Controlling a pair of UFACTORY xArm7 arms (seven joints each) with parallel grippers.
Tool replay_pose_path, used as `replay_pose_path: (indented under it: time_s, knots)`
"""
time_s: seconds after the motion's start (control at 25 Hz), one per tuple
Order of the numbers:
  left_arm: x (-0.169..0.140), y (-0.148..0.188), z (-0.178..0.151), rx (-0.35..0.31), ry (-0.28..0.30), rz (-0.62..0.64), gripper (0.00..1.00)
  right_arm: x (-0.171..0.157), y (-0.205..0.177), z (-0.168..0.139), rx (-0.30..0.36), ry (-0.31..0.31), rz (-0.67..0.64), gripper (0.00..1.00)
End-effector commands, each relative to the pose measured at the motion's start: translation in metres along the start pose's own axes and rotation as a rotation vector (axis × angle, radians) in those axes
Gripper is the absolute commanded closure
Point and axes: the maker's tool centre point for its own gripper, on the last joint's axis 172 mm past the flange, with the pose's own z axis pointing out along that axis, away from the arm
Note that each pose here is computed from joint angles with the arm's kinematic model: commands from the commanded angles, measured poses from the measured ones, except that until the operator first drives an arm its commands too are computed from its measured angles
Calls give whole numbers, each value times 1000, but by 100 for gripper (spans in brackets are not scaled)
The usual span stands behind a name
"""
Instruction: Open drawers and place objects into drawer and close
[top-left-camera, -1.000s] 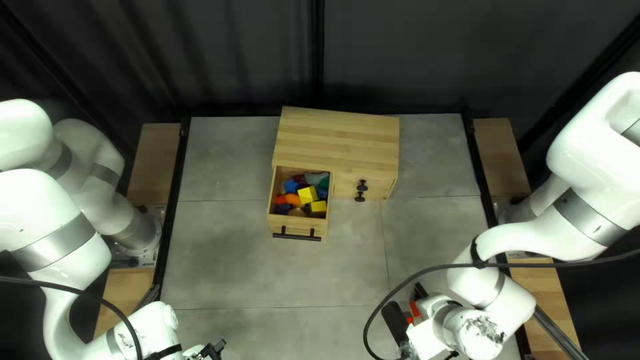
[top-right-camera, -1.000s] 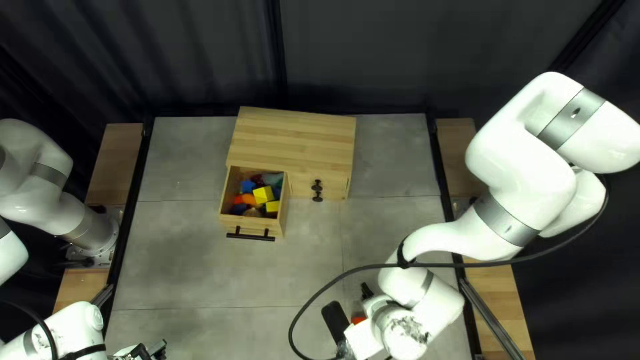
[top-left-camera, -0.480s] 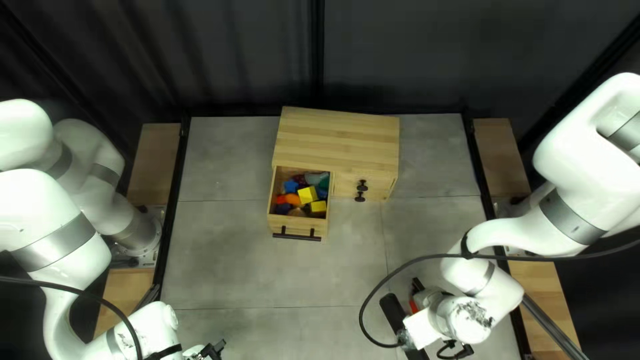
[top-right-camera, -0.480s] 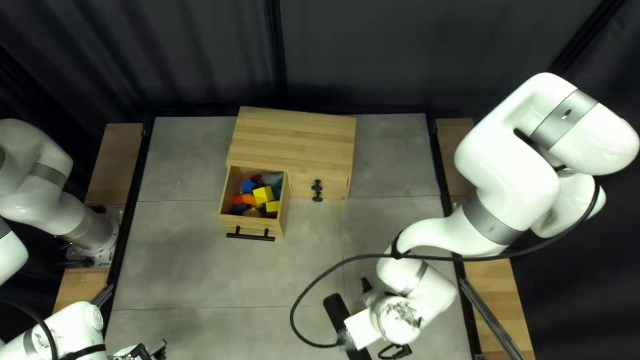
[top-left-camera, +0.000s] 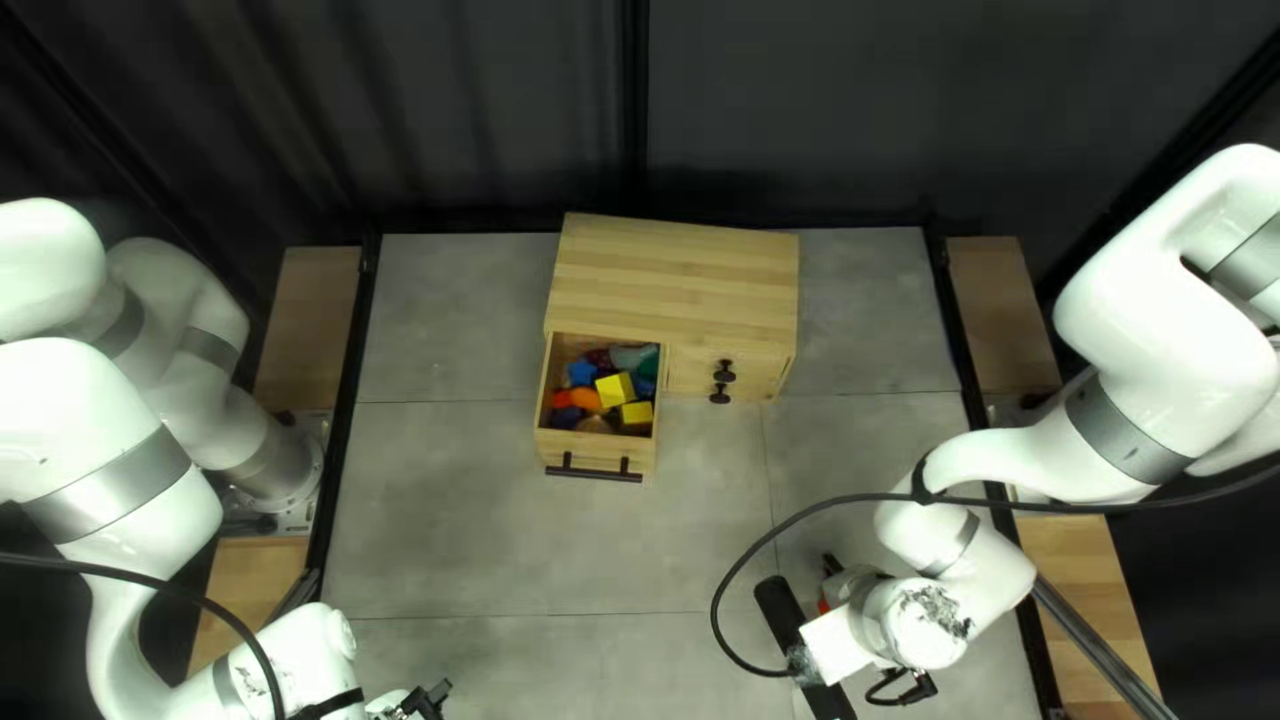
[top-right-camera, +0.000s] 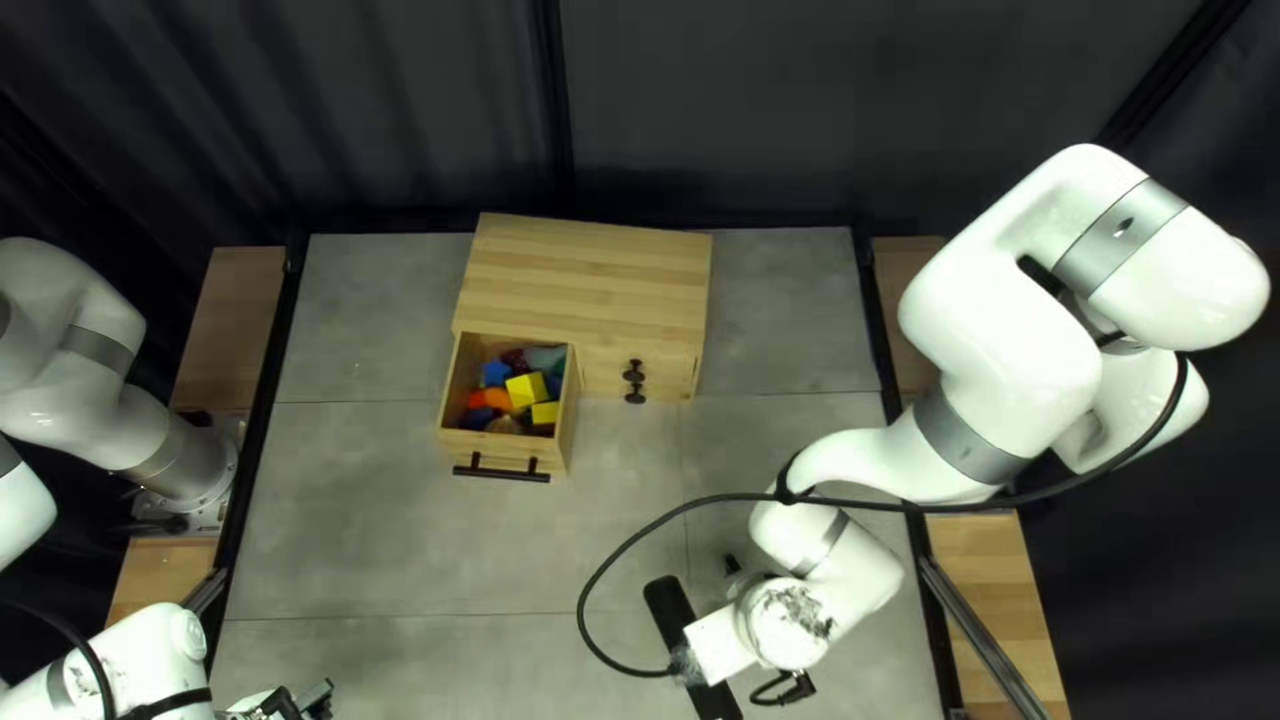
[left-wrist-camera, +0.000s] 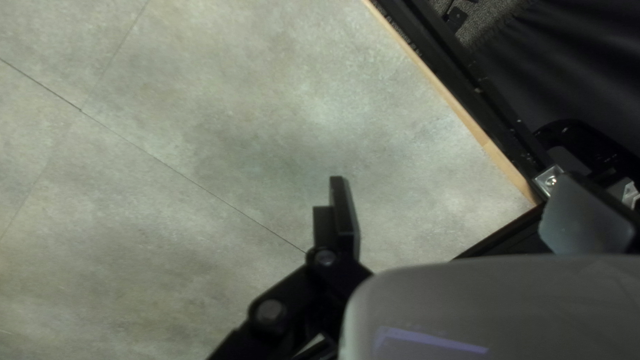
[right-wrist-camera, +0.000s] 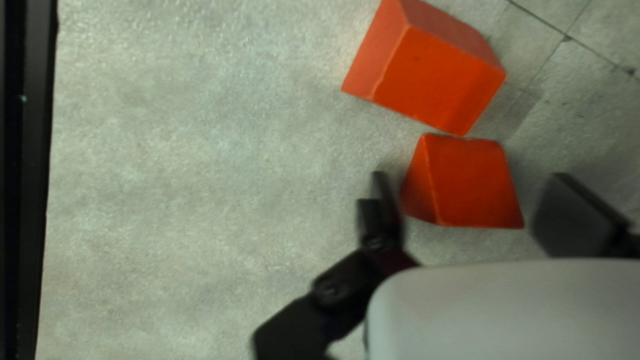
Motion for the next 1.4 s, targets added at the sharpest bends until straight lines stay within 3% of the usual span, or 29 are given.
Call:
replay_pose_path:
  time_s: [0.04, 0.48, 0.6, 0.72, 1.04, 1.4]
  knots:
    - [0, 0, 0, 0, 0, 0, 0, 4, 0, -24, -19, -17, 18, 97]
    - [0, 0, 0, 0, 0, 0, 0, 29, 48, -102, -88, -25, 249, 98]
    - [0, 0, 0, 0, 0, 0, 0, 31, 63, -123, -100, -1, 315, 99]
    - [0, 0, 0, 0, 0, 0, 0, 32, 94, -143, -103, 68, 412, 99]
    - [0, 0, 0, 0, 0, 0, 0, 49, 194, -137, -96, 231, 655, 99]
    - [0, 0, 0, 0, 0, 0, 0, 90, 295, -140, -128, 309, 712, 100]
